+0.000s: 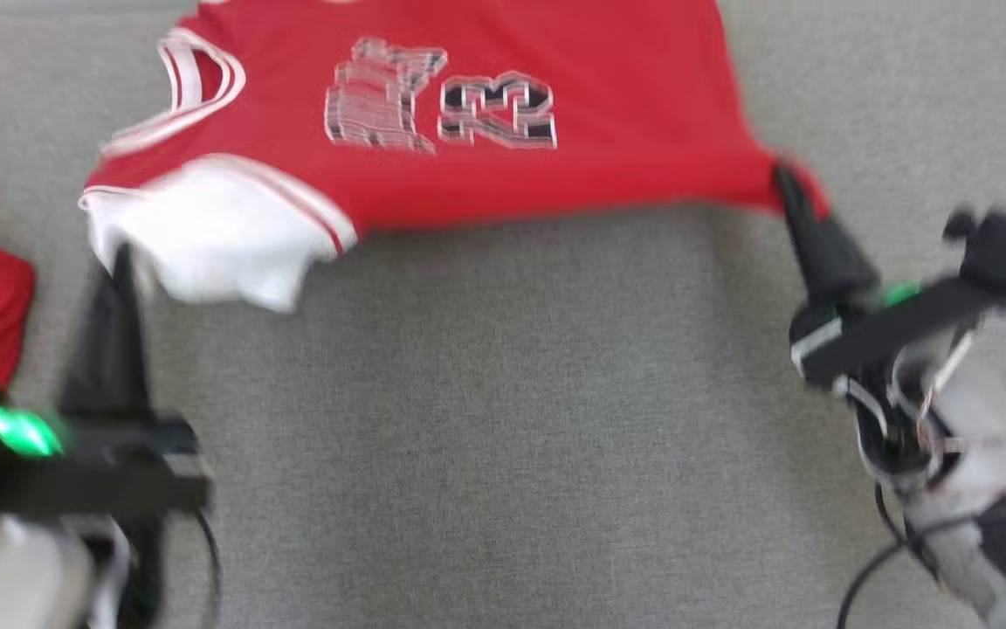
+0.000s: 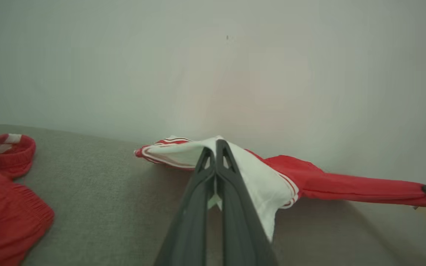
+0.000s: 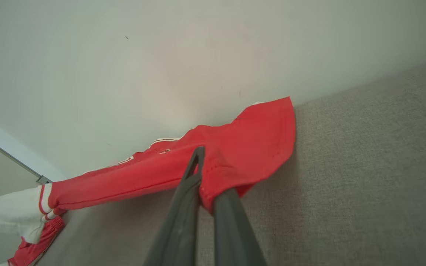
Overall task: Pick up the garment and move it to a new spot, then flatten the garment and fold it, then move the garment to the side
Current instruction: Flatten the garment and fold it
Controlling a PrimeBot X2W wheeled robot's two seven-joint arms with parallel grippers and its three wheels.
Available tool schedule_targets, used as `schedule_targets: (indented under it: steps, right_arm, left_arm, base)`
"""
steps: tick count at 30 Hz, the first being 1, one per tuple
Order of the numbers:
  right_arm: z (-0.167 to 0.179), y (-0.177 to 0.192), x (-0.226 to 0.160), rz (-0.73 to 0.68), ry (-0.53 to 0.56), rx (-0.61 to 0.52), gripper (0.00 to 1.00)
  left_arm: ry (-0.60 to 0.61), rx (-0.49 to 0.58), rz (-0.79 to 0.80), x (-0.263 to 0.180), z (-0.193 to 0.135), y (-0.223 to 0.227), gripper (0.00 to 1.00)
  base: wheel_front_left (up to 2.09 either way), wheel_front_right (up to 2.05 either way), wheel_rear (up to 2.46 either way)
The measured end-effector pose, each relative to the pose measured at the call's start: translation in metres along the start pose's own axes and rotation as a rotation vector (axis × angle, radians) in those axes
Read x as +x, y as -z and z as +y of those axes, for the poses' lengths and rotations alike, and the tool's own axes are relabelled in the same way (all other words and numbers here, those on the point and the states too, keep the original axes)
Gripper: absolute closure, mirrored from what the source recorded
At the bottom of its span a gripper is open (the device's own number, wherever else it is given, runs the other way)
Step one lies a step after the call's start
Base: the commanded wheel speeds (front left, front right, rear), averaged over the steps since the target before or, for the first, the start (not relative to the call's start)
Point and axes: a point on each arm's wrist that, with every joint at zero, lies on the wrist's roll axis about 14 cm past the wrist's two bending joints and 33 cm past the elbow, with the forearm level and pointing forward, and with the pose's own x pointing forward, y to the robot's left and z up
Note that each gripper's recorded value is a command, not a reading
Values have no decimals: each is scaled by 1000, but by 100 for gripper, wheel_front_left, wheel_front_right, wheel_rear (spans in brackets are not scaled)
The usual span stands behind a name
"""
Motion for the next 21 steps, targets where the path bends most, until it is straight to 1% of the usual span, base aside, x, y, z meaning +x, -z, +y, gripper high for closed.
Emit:
schedule_targets:
  steps: [1, 3, 5, 8, 11, 15, 21]
  right_arm:
    - [2, 3, -7, 5, 1, 8, 100]
    - [5, 9, -22, 21, 1, 11, 100]
    - [8, 16, -36, 38, 4, 22, 100]
    - [13, 25, -56, 62, 3, 33, 100]
    - [8, 29, -76, 74, 31, 34, 100]
    - [-3, 35, -100, 91, 82, 24, 100]
    - [-4, 53, -127, 163, 99, 3, 100]
  left_arm:
    - [-8, -19, 4, -8, -4, 0, 100]
    - [-37, -17, 23, -25, -2, 4, 100]
    - [-61, -54, 40, -40, -4, 7, 100]
    - [-107, -79, 83, -67, -4, 17, 100]
    - [-149, -118, 100, -88, -3, 20, 100]
    - [-163, -157, 148, -116, -10, 32, 100]
    - [-178, -174, 222, -149, -19, 50, 100]
  base:
    - [0, 0, 0]
    - [0, 0, 0]
    - [0, 0, 0]
    - [0, 0, 0]
    - [0, 0, 0]
    - [0, 0, 0]
    - [0, 0, 0]
